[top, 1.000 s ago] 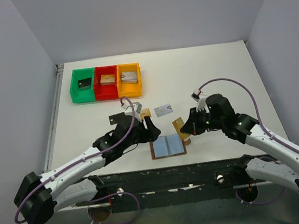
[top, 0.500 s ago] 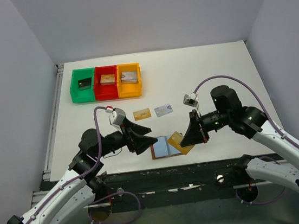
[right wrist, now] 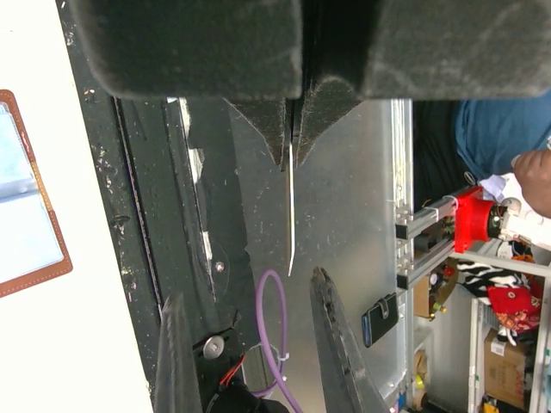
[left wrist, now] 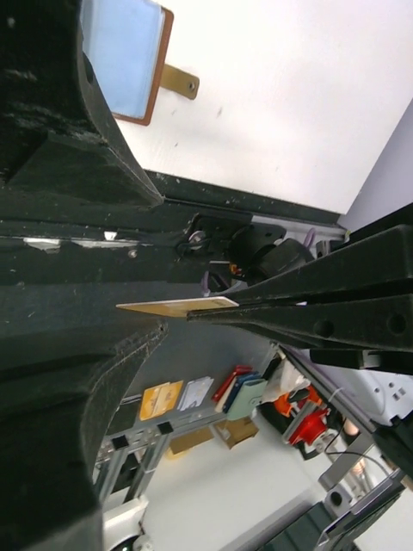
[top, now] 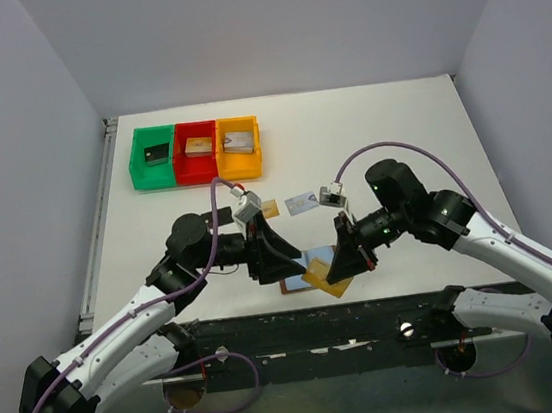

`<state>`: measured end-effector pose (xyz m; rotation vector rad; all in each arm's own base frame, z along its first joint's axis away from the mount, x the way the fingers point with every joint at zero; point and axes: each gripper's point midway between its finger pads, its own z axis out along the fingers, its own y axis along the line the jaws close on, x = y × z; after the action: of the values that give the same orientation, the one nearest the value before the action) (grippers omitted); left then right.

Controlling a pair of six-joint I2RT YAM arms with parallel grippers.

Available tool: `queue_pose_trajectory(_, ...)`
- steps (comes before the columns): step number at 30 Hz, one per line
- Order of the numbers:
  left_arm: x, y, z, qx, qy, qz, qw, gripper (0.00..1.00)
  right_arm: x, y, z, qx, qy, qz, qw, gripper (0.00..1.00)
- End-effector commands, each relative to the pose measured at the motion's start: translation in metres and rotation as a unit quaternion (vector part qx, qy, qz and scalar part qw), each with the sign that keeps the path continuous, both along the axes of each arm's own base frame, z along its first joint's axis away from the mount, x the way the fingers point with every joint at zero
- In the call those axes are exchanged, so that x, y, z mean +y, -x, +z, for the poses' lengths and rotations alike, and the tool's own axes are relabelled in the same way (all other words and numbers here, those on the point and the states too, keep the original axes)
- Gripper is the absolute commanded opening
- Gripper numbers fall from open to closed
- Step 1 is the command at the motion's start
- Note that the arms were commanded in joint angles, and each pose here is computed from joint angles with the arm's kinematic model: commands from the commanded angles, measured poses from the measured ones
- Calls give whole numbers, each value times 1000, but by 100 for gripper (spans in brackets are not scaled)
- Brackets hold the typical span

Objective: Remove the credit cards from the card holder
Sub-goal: Place the credit card at the center of the board.

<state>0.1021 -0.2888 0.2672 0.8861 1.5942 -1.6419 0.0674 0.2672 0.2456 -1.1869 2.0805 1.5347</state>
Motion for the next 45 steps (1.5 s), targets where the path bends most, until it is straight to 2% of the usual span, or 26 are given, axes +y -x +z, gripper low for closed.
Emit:
queue_pose_trajectory(1,-4,16,12,-13,10,-52,999,62,4,0,6,-14,6,4,1000,0)
queue_pose_trajectory(8,-11,31,6,-10,3,-81,997,53,10,-4,3,-15,17,6,1000,0)
queue_pose_trajectory(12,-13,34,2,-7,-2,-89,996,35,11,-4,1,-16,21,7,1000,0)
queue_pose_trajectory(16,-12,34,-1,-8,-4,-89,996,27,11,-4,0,-17,25,8,1000,0)
queue_pose_trajectory(18,-12,34,-2,-9,-4,-88,996,18,12,-5,-2,-17,27,8,999,0)
queue_pose_trajectory(20,-12,34,-6,-8,-7,-86,996,0,12,-5,-2,-15,28,8,999,0)
queue_pose_trajectory(21,-11,34,-6,-9,-6,-85,996,0,12,-5,-1,-16,28,7,999,0)
queue_pose_trajectory(22,-11,33,-7,-9,-7,-82,997,0,12,-9,-2,-19,32,-3,999,5)
queue_pose_trajectory(23,-10,30,-8,-11,-8,-69,997,0,11,-14,-4,-26,42,-21,999,17)
queue_pose_trajectory(24,-9,25,-13,-12,-14,-50,999,0,10,-24,-7,-38,58,-51,996,36)
queue_pose_trajectory(26,-3,7,-24,-9,-31,15,999,0,2,-48,-12,-59,91,-135,985,51)
queue_pose_trajectory(27,3,-9,-33,1,-43,60,997,0,-3,-58,-12,-68,100,-170,978,55)
queue_pose_trajectory(30,36,-62,-67,69,-79,215,971,0,-25,-86,-9,-73,111,-273,953,63)
queue_pose_trajectory(33,65,-92,-97,145,-91,307,936,0,-43,-101,-4,-91,109,-336,931,63)
queue_pose_trajectory(35,80,-109,-117,193,-109,362,906,0,-48,-103,-2,-97,103,-356,924,63)
queue_pose_trajectory(37,88,-121,-136,234,-128,396,879,0,-52,-106,-6,-97,105,-374,916,64)
queue_pose_trajectory(39,92,-131,-150,260,-136,417,860,0,-54,-106,-11,-90,104,-386,912,63)
queue_pose_trajectory(45,92,-157,-169,278,-142,439,842,0,-47,-97,-25,-51,82,-384,918,63)
